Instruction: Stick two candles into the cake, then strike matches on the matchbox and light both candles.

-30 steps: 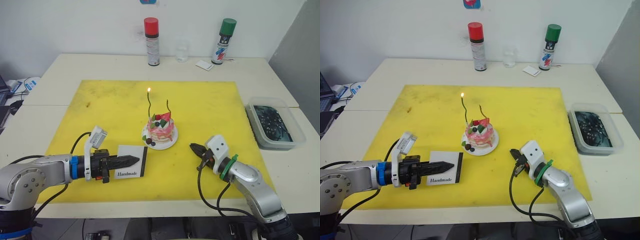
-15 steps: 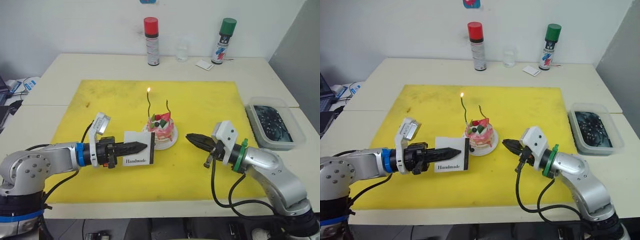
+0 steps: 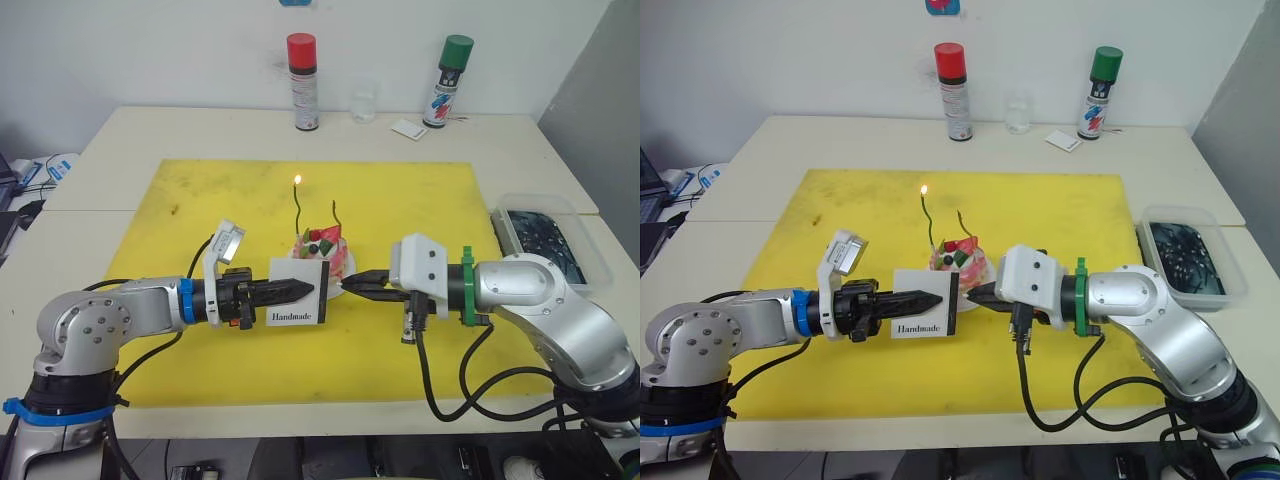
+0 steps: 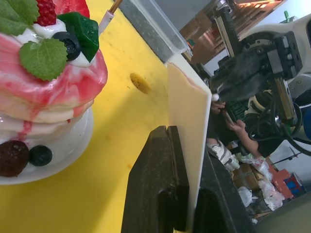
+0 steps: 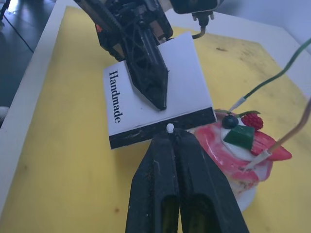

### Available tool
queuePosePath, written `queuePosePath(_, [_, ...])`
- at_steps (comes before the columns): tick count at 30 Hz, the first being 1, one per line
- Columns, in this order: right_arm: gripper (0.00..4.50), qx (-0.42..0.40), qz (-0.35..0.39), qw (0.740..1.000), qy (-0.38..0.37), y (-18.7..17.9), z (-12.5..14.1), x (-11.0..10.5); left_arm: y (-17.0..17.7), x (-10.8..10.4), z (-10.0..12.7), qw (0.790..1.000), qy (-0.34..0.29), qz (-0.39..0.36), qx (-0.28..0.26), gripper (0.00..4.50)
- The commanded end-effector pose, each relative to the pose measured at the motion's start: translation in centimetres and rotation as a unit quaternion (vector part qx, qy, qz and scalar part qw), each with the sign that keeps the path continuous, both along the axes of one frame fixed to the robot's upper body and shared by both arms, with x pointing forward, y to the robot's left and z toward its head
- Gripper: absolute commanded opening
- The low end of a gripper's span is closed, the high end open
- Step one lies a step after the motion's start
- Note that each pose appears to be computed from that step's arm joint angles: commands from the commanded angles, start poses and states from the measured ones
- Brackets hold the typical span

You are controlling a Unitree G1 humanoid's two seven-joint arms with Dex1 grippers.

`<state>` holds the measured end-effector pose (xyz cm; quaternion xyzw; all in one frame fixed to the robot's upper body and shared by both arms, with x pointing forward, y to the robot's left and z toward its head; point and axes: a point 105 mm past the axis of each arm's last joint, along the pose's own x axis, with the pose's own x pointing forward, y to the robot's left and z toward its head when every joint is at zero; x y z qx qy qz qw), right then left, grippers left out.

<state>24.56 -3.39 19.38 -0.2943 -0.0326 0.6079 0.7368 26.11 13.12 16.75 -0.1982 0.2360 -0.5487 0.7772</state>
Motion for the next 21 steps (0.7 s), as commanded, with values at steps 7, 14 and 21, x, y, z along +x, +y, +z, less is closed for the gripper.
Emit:
queuePosePath(7, [0.04,-0.020,0.002,0.999,-0.030,0.9,-0.6,0.7,0.1,-0.2,0.6,1.000,-0.016,-0.004,-0.001,0.00])
queuePosePath(14, [0.04,-0.011,-0.008,0.999,-0.042,1.1,0.0,1.6,0.2,-0.2,0.3,1.000,-0.020,-0.002,0.008,0.00])
queuePosePath(21, [0.04,-0.013,-0.002,0.999,-0.045,1.4,-0.1,1.7,0.1,-0.2,0.3,1.000,-0.024,0.000,0.009,0.00])
